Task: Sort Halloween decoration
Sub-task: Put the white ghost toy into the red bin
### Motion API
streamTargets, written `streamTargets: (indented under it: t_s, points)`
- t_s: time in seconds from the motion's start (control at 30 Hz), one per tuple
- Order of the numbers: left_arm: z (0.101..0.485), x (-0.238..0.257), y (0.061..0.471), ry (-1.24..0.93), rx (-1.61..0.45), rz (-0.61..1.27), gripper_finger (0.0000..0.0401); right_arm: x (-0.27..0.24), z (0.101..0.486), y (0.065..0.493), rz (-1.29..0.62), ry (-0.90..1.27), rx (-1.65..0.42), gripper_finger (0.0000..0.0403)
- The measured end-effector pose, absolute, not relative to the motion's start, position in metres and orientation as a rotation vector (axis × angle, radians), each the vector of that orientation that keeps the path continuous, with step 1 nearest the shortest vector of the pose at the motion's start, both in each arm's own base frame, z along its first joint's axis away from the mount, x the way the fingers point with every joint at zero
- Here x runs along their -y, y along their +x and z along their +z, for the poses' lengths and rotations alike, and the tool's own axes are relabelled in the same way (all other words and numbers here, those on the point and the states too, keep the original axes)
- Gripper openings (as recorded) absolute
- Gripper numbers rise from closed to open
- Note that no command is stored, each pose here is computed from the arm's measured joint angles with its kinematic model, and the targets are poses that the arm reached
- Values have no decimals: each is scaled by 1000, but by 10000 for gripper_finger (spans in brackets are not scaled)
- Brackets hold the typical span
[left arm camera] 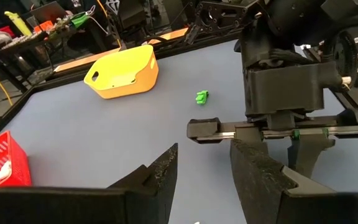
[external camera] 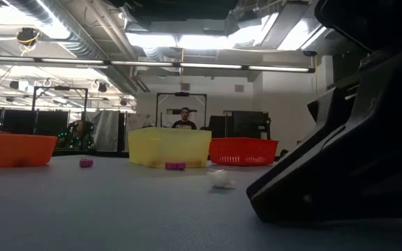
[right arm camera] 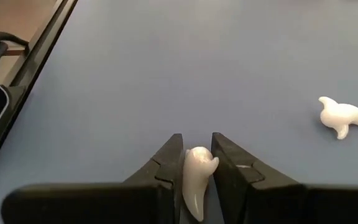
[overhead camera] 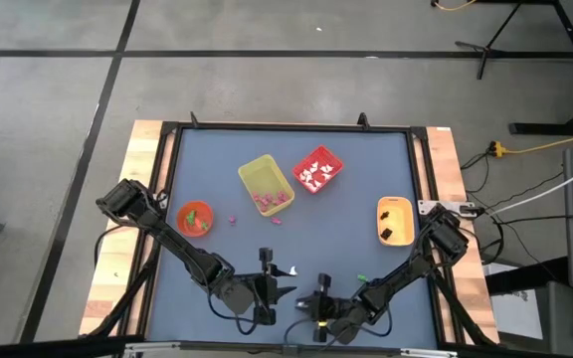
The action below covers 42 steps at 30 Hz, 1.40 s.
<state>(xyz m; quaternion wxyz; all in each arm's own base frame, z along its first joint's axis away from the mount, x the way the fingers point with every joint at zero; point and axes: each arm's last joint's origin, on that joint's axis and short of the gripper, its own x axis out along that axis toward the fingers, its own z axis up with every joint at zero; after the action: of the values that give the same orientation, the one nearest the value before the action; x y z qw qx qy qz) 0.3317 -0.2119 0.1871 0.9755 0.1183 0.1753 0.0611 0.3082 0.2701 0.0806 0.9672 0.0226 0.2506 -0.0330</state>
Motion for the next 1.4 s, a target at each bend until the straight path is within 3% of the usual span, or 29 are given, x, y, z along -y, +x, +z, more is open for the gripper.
streamTargets:
  t_s: [0.47,0.8,1.13,1.4]
  points:
    - [190,213,330,240,-342,125,132,-266,117,304,-67,-16,-518,67]
    - [223,220,313,295,-267,165,132,-244,160,298,-173,-181,-520,67]
    - [238,239,288,312,-218,211,131,-183,204,315,-274,-325,-563,67]
    - [238,256,272,324,-207,184,131,-106,211,344,-432,-455,-649,67]
